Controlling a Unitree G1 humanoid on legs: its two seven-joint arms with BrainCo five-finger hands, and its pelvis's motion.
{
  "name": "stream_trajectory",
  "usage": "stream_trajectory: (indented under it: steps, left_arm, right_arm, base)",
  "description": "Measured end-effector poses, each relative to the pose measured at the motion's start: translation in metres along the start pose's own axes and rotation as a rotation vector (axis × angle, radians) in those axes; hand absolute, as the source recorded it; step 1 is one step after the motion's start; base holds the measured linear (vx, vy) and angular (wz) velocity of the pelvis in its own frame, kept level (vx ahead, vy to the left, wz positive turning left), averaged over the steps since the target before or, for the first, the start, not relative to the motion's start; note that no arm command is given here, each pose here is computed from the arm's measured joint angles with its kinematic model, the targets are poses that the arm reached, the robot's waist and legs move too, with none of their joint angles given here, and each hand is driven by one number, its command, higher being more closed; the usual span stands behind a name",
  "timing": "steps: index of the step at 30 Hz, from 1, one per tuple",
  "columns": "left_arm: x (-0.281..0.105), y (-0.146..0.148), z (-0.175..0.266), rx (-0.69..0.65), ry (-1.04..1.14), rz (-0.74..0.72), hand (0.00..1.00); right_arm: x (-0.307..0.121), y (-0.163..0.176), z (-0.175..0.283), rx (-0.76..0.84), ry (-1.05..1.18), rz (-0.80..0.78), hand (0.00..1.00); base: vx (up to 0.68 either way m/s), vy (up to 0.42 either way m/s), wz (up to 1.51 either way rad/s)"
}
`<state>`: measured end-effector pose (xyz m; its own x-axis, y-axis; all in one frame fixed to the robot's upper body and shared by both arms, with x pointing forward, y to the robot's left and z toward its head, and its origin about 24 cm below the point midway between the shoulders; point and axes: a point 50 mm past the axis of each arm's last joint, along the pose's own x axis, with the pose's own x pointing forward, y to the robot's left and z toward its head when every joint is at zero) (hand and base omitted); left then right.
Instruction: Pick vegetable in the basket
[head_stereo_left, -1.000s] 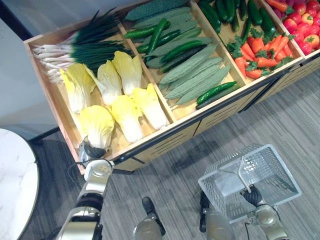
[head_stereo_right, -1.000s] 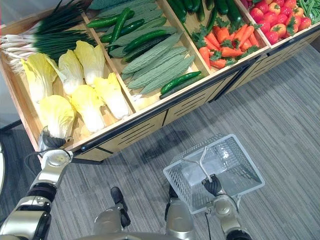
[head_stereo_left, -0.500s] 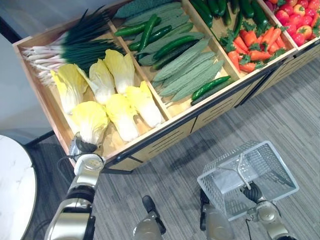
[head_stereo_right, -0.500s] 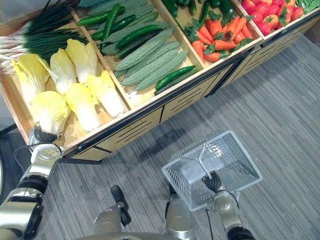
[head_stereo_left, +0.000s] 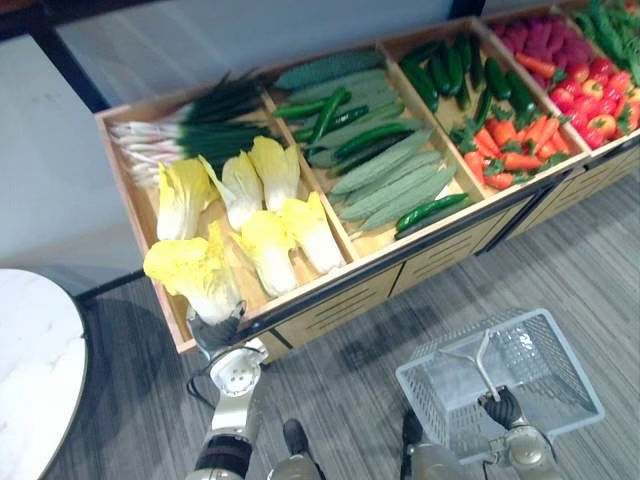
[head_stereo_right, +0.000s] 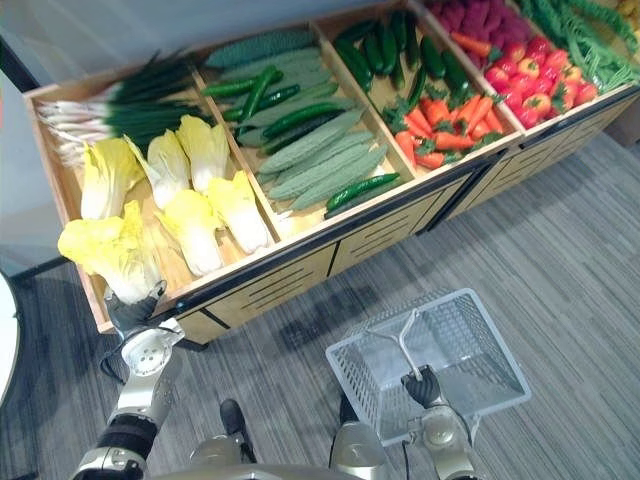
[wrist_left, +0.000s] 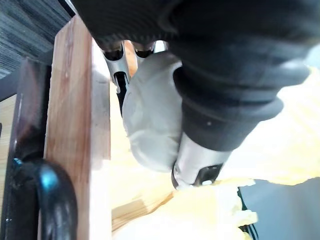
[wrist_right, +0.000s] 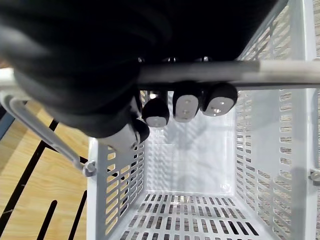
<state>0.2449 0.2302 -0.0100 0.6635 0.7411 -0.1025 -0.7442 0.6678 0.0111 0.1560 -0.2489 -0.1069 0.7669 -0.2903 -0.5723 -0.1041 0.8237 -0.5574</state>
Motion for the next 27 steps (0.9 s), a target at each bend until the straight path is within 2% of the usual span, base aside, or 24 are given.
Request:
stream_trajectory:
  steps: [6,13,15,19,27]
  left_arm:
    - [0.0,-0.004,0.013,-0.057,-0.035,0.001,1.0]
    - [0.003,-0.003,0.069,-0.177,-0.263,-0.002,1.0]
    - [0.004,-0.003,0.087,-0.152,-0.368,-0.068,1.0]
    - [-0.004,-0.02,0.122,-0.065,-0.565,-0.338,1.0]
    - [-0.033,-0.055,0.122,0.075,-0.626,-0.798,1.0]
  right_arm:
    - [-0.01,0.0,-0.022,-0.008,0.071,0.004,1.0]
    - [-0.007,-0.01,-0.019,-0.066,0.054,-0.001,1.0]
    - [-0.004,-0.023,-0.014,-0.117,0.023,-0.005,1.0]
    - [0.005,-0.064,0.005,-0.234,-0.064,0.006,1.0]
    - [0.01,-0.091,0.051,-0.451,-0.238,0.134,1.0]
  base:
    - [-0.05,0.013,0.11]
    - [-0.01,0.01,-0.1]
    - [0.03,0.014,-0.44]
    - [0.07,0.006,-0.53]
    - [-0.01,-0.015,-0.44]
